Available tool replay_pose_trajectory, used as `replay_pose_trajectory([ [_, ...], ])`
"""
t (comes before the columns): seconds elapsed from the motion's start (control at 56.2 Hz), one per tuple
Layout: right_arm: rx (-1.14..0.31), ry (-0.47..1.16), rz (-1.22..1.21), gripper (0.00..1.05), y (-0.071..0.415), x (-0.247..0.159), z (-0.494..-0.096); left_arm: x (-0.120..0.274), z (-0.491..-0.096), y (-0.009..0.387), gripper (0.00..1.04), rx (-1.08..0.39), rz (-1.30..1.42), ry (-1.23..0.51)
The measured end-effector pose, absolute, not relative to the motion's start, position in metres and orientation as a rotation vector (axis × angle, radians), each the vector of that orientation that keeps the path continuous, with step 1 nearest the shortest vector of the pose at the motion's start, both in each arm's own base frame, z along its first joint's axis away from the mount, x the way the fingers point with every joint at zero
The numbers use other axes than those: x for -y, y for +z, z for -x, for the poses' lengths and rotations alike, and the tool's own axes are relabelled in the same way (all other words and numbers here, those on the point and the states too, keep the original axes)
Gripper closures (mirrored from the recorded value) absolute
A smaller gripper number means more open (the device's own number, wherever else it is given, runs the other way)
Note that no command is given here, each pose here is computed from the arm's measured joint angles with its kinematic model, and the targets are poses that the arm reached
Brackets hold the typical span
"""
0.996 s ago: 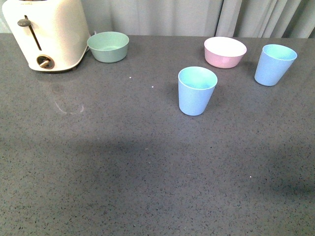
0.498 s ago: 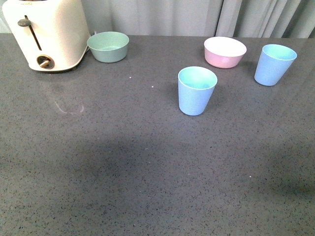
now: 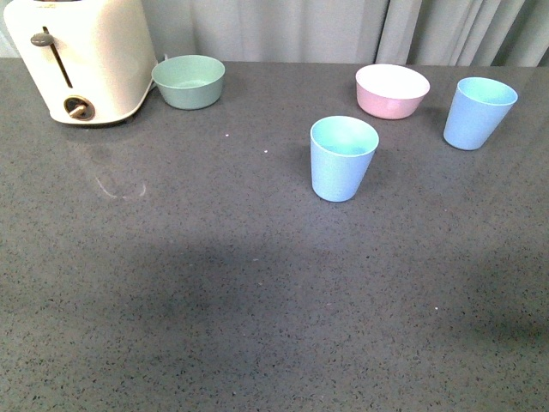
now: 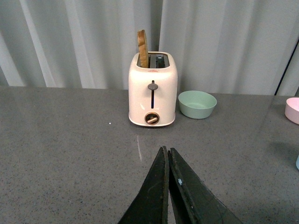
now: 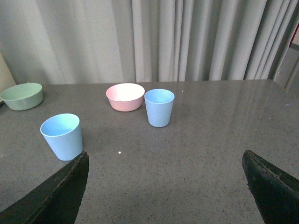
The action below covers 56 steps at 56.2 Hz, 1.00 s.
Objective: Stack blue cups with both arms
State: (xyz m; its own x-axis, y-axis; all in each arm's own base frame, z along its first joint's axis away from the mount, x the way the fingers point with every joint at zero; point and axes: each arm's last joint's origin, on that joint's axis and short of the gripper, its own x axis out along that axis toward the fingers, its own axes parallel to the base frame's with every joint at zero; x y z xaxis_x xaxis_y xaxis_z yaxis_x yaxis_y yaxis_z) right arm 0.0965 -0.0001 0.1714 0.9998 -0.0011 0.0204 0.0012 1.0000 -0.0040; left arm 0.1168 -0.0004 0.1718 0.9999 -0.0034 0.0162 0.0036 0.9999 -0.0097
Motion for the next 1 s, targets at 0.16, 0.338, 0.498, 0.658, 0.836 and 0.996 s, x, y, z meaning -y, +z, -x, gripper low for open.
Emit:
replay_pose_trajectory([
  [0.16,0.02,-0.001,0.004,0.09,0.171,0.0,-0.096,0.0,-0.114,0.172,1.03,0.015,0.01,-0.004],
  [0.338,0.02,-0.001,0.004,0.09,0.171,0.0,-0.096,0.0,-0.111,0.172,1.03,0.016,0.01,-0.004],
  [0.498,0.02,-0.001,0.004,0.09,0.171,0.0,-0.096,0.0,-0.108,0.171,1.03,0.016,0.01,-0.004],
  [0.658,0.02,-0.001,0.004,0.09,0.171,0.0,-0.096,0.0,-0.098,0.168,1.03,0.001,0.009,-0.003],
  [0.836,0.02,-0.001,0.004,0.09,0.171,0.0,-0.096,0.0,-0.097,0.169,1.03,0.012,0.009,-0.003],
  [0.996,0.02,-0.001,0.004,0.09,0.171,0.0,-0.096,0.0,-0.097,0.169,1.03,0.012,0.009,-0.003],
])
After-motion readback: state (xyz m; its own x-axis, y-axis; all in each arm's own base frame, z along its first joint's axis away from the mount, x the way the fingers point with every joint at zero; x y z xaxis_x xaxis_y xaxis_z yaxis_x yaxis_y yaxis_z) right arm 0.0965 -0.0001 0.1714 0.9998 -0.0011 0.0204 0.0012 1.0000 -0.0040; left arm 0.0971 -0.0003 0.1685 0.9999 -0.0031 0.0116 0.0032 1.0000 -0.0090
